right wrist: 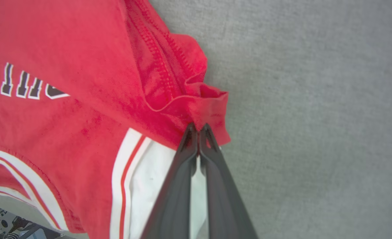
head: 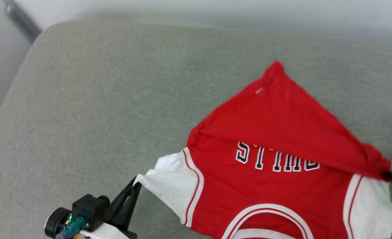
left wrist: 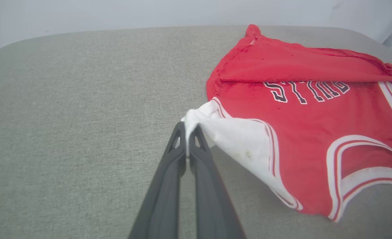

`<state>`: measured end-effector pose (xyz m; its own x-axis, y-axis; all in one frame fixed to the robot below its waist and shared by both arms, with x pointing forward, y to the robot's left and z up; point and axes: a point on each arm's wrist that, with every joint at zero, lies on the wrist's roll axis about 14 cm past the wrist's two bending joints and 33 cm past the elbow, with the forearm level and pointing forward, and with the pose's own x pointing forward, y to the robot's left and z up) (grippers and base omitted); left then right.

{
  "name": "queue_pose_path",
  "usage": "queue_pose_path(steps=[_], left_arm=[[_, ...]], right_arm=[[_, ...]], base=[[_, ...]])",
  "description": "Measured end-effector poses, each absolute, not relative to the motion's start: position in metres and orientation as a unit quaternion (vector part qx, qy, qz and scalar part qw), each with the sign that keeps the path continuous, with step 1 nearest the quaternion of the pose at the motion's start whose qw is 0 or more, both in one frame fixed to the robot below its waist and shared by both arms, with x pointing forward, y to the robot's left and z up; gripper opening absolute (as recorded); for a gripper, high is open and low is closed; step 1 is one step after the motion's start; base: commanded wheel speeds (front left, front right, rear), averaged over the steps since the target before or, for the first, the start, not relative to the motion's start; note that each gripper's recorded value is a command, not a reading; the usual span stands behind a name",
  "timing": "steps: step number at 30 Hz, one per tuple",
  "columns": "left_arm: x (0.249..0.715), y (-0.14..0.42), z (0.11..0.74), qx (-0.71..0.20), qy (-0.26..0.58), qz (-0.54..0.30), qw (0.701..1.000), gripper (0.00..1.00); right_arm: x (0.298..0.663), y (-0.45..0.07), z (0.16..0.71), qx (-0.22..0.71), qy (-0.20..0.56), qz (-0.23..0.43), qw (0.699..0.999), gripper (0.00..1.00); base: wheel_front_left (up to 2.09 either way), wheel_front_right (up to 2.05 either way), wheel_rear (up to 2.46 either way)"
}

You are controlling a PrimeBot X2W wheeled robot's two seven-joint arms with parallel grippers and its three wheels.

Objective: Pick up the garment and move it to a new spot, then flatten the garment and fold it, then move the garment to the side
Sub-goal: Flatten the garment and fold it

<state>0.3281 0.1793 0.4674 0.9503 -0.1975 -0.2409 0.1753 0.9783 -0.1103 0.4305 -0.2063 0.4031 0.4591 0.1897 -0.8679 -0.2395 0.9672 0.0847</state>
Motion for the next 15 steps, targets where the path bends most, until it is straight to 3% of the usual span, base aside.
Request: queue_pose_path(steps=[6,15], left_arm=[[0.326,0.171,0.478,-0.046,0.104,-0.103,0.988,0.00],[0.327,0.160,0.486,-0.047,0.089,-0.113,0.988,0.00]], right_arm=[[0.372,-0.224,0.413,0.003,0.492,0.100,0.865,0.00],[0.317,-0.228,0.406,0.048,0.459,0.074,0.884,0.00]], base=[[0.00,0.00,0.00],[0.00,0.00,0.00]])
